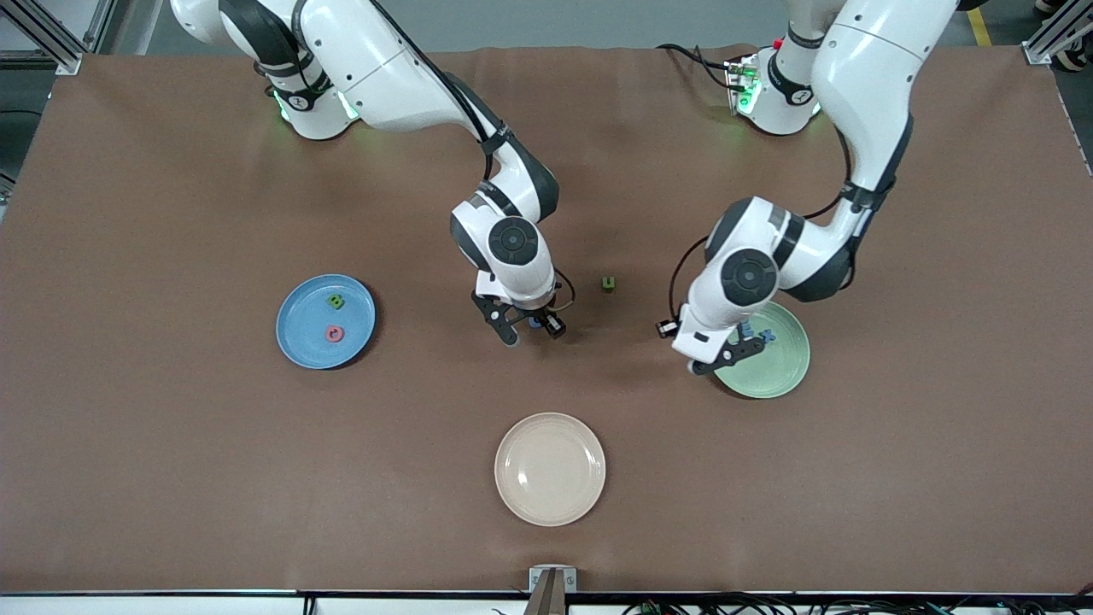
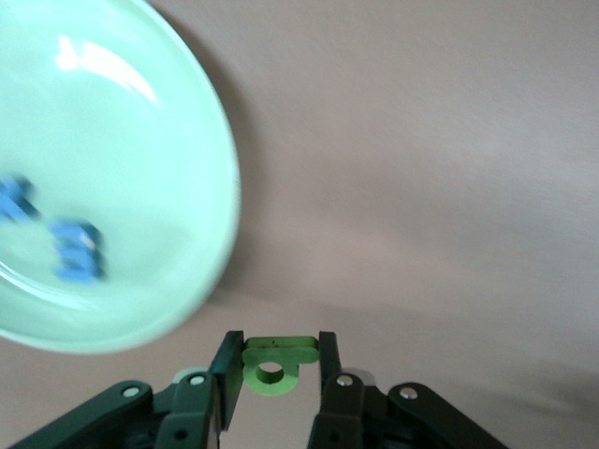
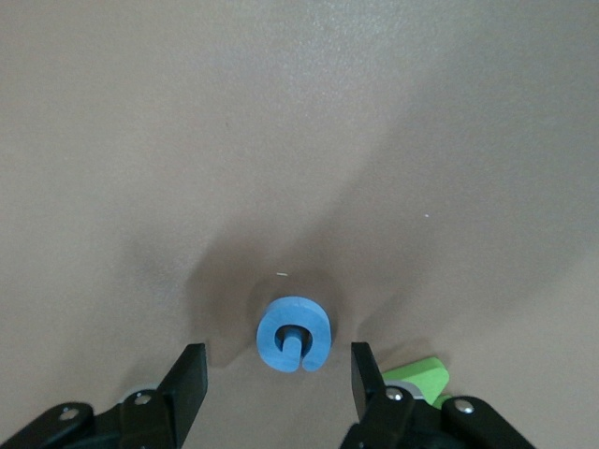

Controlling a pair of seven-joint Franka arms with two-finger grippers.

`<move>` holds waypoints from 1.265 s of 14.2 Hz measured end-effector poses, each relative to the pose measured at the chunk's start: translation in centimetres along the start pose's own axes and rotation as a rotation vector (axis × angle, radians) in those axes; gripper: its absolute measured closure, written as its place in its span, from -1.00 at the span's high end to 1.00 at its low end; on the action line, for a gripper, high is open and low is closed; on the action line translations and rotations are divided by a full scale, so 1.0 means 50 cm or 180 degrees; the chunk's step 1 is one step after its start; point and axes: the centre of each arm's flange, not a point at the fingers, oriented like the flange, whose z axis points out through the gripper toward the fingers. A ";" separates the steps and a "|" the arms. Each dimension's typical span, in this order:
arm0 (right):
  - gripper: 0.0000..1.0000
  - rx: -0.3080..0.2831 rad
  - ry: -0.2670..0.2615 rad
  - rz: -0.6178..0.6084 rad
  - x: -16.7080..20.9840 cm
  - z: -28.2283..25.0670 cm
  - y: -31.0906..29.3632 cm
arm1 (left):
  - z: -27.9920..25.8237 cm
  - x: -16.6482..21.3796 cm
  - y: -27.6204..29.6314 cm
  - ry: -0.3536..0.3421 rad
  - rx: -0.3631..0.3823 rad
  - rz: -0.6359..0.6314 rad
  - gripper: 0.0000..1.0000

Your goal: Sort uppercase to blue plate, lowercase to green plate

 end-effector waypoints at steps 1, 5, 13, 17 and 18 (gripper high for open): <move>0.42 -0.0006 0.0018 -0.0012 0.002 0.001 0.000 | 0.002 0.021 -0.032 0.0035 0.0057 0.0154 -0.28; 0.42 -0.0021 0.0079 -0.0047 0.009 0.004 0.001 | 0.017 0.085 -0.139 0.0097 0.0240 0.0648 -0.28; 0.17 -0.0046 0.0121 -0.0087 0.010 0.010 0.004 | 0.068 0.095 -0.132 0.0242 0.0220 0.1086 -0.28; -0.27 -0.0048 0.0133 -0.0101 0.010 0.004 0.003 | 0.076 0.095 -0.131 0.0233 0.0213 0.1095 -0.27; -0.31 -0.0051 0.0137 -0.0103 0.010 0.004 0.003 | 0.076 0.095 -0.131 0.0236 0.0211 0.1095 -0.18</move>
